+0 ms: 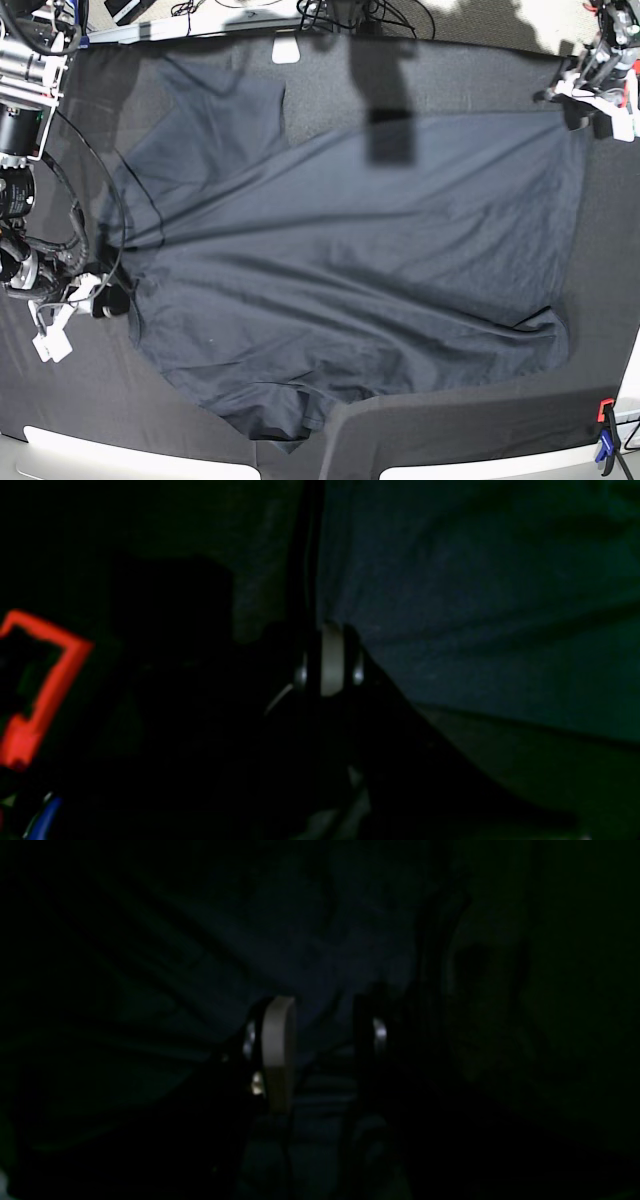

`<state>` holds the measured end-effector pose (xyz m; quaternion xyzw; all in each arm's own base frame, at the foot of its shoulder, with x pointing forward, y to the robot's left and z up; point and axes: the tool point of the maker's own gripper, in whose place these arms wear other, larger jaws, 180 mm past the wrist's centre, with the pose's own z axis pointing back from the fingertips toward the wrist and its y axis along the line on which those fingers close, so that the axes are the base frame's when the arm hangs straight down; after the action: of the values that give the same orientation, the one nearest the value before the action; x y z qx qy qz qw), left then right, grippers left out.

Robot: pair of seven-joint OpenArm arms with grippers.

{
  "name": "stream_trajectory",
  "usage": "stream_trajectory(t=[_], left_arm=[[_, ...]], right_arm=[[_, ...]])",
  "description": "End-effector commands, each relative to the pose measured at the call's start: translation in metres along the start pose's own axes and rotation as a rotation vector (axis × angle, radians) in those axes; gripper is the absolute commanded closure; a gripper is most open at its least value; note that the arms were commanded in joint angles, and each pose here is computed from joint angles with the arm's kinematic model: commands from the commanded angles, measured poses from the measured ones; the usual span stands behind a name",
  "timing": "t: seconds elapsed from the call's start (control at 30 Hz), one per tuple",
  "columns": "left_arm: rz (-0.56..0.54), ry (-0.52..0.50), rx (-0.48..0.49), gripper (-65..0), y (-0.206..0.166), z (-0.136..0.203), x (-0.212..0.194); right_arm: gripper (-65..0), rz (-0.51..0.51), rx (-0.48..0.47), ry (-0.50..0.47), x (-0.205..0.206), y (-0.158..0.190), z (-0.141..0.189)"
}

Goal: Layout the t-shirt on the table in an organized manner, then fold the t-shirt properly
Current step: 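Pull the shirt corner with the left gripper toward the table edge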

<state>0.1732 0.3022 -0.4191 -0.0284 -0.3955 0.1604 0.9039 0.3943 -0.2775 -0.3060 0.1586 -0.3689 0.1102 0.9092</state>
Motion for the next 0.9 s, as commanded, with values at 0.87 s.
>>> stream_trajectory(t=[0.87], left_arm=[[-0.068,0.012,0.040,-19.6,0.021,0.053,-0.014]], right_arm=[[-19.0,0.031,-0.008,-0.076,0.026,-0.004,0.012]])
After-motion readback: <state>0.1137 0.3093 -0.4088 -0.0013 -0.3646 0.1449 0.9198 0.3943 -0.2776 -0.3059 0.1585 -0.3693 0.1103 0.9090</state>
